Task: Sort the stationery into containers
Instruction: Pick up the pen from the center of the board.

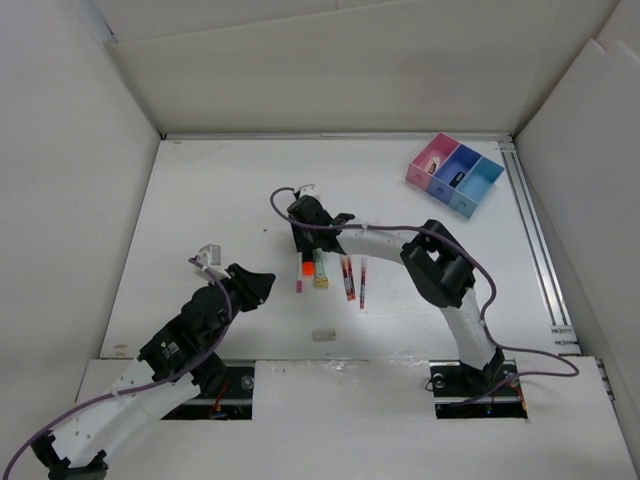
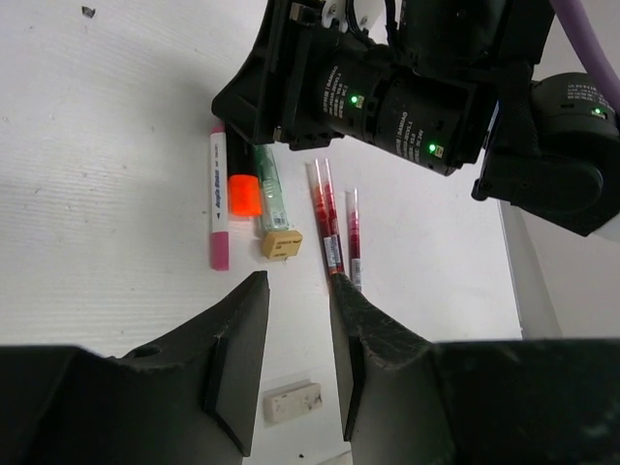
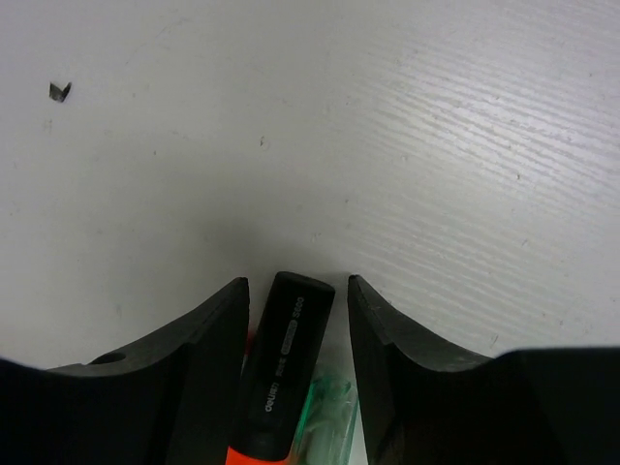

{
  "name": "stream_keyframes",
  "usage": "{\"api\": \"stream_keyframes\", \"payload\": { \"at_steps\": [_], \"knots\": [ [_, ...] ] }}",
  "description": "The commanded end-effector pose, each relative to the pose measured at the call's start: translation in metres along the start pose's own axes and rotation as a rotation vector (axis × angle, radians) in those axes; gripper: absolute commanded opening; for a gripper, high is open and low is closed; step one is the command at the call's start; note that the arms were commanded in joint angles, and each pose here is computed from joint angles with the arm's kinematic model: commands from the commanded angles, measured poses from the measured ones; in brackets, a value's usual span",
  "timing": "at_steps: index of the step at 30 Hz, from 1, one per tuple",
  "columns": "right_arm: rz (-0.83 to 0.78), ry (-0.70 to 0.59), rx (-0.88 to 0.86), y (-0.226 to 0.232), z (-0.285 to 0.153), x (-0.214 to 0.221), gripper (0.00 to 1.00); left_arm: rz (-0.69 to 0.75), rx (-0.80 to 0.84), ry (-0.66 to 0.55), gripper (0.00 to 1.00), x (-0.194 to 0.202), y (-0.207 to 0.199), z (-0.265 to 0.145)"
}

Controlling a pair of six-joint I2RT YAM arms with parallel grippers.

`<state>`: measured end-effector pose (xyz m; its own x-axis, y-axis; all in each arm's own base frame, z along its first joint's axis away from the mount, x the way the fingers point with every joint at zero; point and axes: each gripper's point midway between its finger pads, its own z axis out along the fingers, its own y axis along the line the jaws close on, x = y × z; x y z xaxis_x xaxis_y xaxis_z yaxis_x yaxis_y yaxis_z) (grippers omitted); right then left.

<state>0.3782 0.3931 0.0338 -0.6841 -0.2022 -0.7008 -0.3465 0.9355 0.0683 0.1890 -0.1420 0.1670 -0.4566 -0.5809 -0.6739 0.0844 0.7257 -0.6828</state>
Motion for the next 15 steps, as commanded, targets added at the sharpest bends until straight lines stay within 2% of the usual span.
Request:
{"api": "stream_keyframes", "payload": {
  "at_steps": [1,7,12,15],
  "knots": [
    [0.053,-0.031,-0.045,0.005,0.007,-0.011,0.5,-0.01,0.027,-0.001,0.28,0.0,-0.006,0.002],
    [0.087,-0.021,-0.05,-0.001,0.01,-0.013,0.51,0.006,0.014,0.01,0.28,0.005,-0.002,0.004],
    [0.094,-0.024,-0.023,-0.006,0.01,-0.013,0.36,0.012,0.021,0.005,0.28,0.002,-0.004,0.003],
    [0.075,-0.006,0.017,-0.009,0.01,-0.005,0.36,0.012,0.021,0.005,0.28,0.002,-0.004,0.003]
  ]
}}
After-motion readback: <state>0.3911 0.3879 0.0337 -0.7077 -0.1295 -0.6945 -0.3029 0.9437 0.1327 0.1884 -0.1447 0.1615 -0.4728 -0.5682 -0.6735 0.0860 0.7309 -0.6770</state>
